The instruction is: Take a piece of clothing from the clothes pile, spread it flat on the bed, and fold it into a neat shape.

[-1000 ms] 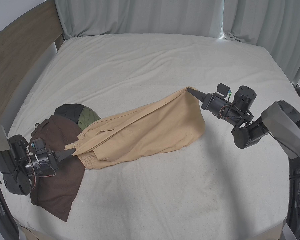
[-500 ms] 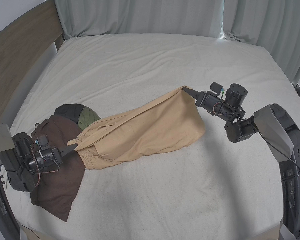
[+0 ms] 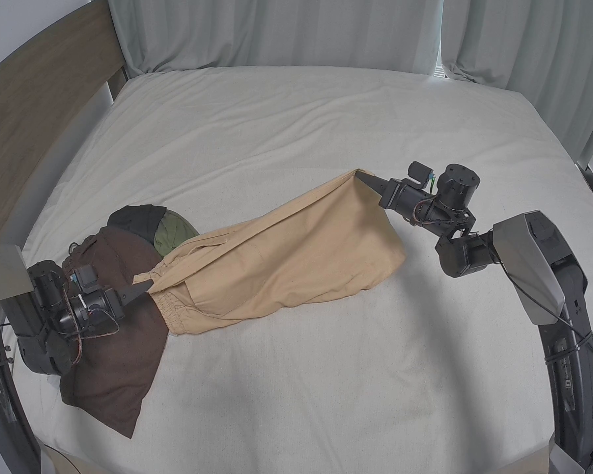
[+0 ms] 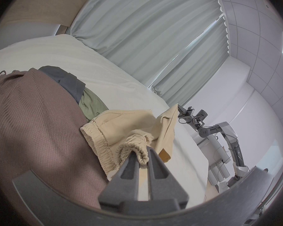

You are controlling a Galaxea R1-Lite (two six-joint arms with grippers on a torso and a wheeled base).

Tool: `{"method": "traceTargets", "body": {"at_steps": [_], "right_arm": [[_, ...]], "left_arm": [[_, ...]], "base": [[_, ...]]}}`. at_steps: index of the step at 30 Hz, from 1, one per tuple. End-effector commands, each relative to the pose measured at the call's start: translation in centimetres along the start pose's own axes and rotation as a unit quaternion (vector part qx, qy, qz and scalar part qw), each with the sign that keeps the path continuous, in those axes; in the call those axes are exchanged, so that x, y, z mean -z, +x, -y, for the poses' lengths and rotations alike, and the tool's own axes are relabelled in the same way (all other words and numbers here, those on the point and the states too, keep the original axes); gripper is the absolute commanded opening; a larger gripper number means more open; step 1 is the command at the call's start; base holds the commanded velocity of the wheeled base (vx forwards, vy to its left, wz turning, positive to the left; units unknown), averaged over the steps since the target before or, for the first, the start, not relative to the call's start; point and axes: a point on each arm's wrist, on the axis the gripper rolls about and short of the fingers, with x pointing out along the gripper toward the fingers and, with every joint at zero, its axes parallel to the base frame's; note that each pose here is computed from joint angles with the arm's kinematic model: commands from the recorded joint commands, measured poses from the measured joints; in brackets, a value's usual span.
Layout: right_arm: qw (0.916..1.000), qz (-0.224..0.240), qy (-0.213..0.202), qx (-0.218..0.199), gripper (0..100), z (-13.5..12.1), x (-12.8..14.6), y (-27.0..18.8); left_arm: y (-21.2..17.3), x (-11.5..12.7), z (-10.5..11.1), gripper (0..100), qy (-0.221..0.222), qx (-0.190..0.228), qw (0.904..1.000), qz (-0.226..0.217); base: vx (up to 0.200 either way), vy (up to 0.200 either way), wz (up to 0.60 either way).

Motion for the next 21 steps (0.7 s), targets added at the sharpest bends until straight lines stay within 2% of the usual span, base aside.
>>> {"method": "traceTargets", "body": {"at_steps": [1,5,6,7,8,15,21], "right_arm": [[1.0,0.0,-0.001,0.0,0,0.6,0.6,0.3],[1.0,-0.001,-0.001,0.0,0,0.7,0.7,0.4],[1.0,0.0,-0.001,0.0,100,0.7,0.6,0.5],[1.0,0.001,-0.003,-0.001,100,0.7,0.5,0.6],[1.0,0.003,-0.003,-0.001,100,0.7,0.2,0.7],[1.0,0.001,-0.002,0.003,100,1.0,0.6,0.7],[1.0,-0.008,0.0,0.003,100,-1.3,-0.5,-0.4]], "left_arm": [[0.1,0.1,-0.3,0,-0.004,-0.004,1.0,0.001],[0.4,0.0,-0.7,0,-0.004,-0.017,0.9998,0.009],[0.4,0.0,-0.7,0,-0.005,-0.019,0.9998,0.01],[0.4,0.0,-0.7,0,-0.005,-0.02,0.9997,0.01],[0.4,-0.1,-0.7,100,-0.004,-0.019,0.9997,0.011],[0.3,-1.2,-1.6,100,-0.013,-0.043,0.9983,0.039],[-0.1,-2.3,-0.8,100,-0.006,-0.04,0.9979,0.05]], "base": [[0.0,0.0,0.0],[0.0,0.0,0.0],[0.0,0.0,0.0],[0.0,0.0,0.0],[0.0,0.0,0.0],[0.0,0.0,0.0],[0.0,0.0,0.0]]}}
